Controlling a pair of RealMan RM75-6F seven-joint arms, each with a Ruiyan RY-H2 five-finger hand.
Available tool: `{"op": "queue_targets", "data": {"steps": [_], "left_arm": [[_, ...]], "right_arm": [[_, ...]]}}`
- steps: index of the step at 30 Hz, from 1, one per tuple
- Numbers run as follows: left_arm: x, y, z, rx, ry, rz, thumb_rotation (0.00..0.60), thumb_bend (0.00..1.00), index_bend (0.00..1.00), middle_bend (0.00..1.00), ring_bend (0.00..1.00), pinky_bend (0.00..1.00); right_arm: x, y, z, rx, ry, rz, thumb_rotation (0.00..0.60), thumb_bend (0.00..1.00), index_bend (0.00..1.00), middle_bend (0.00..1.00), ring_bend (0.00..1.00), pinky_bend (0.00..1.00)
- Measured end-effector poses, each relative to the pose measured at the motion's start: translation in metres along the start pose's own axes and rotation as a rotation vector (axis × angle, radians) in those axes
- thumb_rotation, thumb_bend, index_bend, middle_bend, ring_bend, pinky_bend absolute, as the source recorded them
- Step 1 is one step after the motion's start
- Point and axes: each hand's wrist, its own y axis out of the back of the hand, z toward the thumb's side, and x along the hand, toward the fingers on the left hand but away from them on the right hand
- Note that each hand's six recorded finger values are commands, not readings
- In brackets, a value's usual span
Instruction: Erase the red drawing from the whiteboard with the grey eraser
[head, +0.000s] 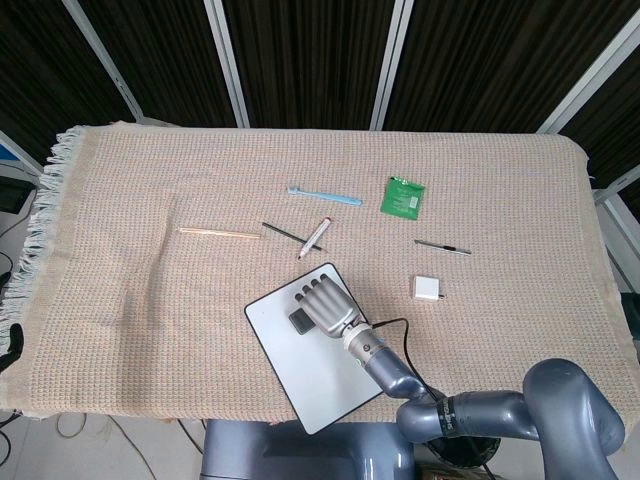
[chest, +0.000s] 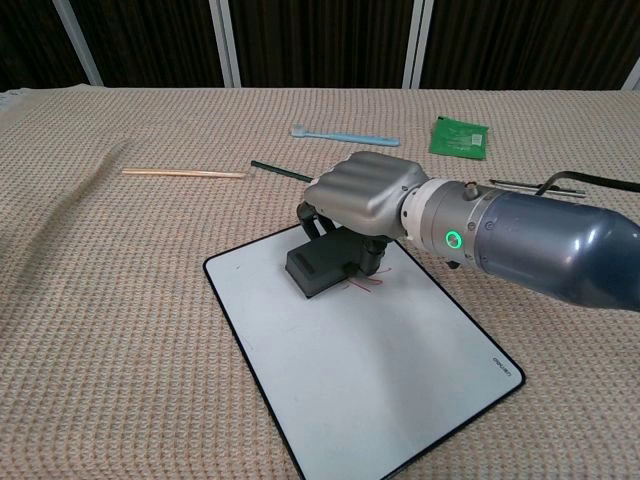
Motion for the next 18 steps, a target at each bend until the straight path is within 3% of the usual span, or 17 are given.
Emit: {"op": "queue_targets", "data": {"steps": [18], "left_arm": [[-0.001, -0.002, 0.003, 0.003, -0.008, 0.000, 0.600, 0.53, 0.07, 0.00, 0.00, 0.01]], "right_arm": [[0.056, -0.024, -0.027, 0.008, 0.006, 0.065, 0.600, 0.43, 0.54, 0.46, 0.42, 0.42]]}}
